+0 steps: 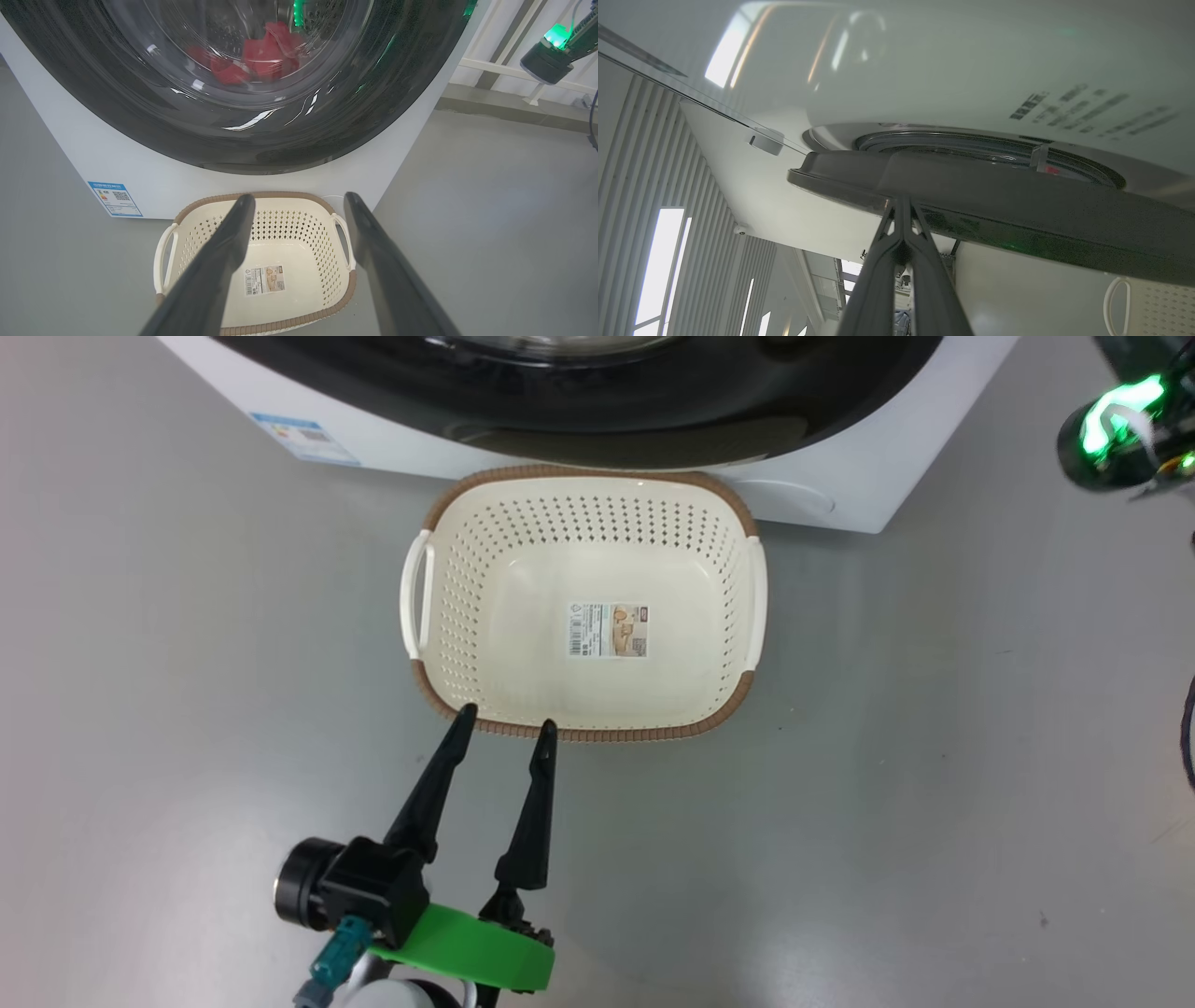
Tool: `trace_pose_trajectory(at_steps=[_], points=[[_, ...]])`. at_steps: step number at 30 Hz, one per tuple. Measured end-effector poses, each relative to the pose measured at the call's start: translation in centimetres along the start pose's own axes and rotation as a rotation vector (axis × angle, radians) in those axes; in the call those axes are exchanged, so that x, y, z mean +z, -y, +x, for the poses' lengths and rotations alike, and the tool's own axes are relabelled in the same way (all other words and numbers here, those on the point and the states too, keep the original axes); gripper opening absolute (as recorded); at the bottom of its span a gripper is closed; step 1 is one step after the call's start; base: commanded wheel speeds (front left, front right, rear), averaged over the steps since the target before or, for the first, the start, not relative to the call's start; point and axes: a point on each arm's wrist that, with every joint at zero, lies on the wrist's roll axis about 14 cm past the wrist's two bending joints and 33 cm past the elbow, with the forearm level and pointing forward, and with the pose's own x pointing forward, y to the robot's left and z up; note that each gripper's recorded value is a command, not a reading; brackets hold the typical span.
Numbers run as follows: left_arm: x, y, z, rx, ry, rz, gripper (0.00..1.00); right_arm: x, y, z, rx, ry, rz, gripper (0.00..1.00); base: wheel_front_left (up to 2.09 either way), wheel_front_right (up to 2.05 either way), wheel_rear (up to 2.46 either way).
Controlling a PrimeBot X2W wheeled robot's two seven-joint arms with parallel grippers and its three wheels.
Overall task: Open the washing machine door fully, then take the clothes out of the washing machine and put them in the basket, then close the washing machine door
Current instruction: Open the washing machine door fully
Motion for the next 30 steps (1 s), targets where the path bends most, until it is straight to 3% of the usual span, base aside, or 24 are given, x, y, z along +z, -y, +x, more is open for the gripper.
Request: trace_pose_trajectory(at_steps=[18, 30], points=[[-0.8, -0.6, 0.7, 0.029, -0.022, -0.01, 1.0, 0.7, 3.3, 3.3, -0.075, -0.081, -0.041, 0.0, 0.0, 0.0, 0.0], [0.1, -0.2, 0.5, 0.017, 0.001, -0.011, 1.0, -0.3, 2.8, 3.3, -0.102, -0.122, -0.09, 0.0, 0.0, 0.0, 0.0]])
